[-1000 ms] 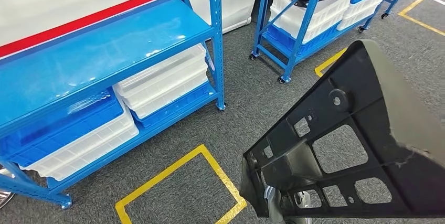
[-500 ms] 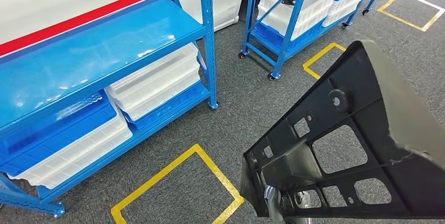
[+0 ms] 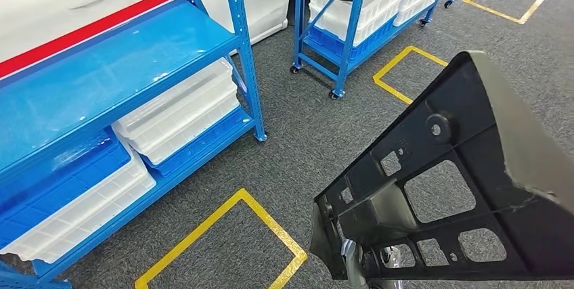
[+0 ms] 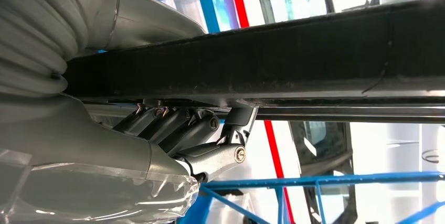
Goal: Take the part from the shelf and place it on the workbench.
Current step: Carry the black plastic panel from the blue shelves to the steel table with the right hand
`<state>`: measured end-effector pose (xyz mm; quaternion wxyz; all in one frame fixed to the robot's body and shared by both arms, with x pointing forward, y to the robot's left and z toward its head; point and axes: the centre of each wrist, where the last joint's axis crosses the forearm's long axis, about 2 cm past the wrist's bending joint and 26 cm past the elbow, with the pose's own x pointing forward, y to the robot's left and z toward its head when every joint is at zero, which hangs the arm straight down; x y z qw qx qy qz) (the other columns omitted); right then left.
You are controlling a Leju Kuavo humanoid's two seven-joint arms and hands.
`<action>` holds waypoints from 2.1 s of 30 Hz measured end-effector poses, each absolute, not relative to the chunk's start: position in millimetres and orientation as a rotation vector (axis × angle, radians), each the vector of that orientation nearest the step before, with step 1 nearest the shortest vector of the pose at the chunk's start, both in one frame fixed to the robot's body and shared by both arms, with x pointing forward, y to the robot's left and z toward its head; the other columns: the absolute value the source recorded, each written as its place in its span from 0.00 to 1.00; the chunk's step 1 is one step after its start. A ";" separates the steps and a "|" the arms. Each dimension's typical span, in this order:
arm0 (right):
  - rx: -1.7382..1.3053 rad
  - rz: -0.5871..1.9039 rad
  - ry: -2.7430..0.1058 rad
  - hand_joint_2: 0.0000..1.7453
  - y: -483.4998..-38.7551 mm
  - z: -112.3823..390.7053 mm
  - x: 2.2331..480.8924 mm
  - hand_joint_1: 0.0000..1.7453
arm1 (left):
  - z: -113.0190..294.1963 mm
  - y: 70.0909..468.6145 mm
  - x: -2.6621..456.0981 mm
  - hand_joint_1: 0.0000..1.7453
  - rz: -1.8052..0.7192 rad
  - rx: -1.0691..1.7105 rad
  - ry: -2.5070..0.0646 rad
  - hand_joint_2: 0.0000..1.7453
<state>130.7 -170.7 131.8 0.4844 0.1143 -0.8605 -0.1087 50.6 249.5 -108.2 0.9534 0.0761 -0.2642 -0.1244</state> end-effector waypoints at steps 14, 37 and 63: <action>0.272 -0.263 -2.096 1.00 -171.7 131.7 131.2 1.00 | -107.7 248.5 54.2 0.00 -0.258 0.148 -0.543 1.00; 0.271 -0.260 -2.097 1.00 -171.0 132.2 131.5 1.00 | -107.5 247.8 55.4 0.00 -0.265 0.146 -0.543 1.00; 0.264 -0.259 -2.081 1.00 -170.4 132.5 131.4 1.00 | -107.5 243.2 52.4 0.00 -0.265 0.137 -0.531 1.00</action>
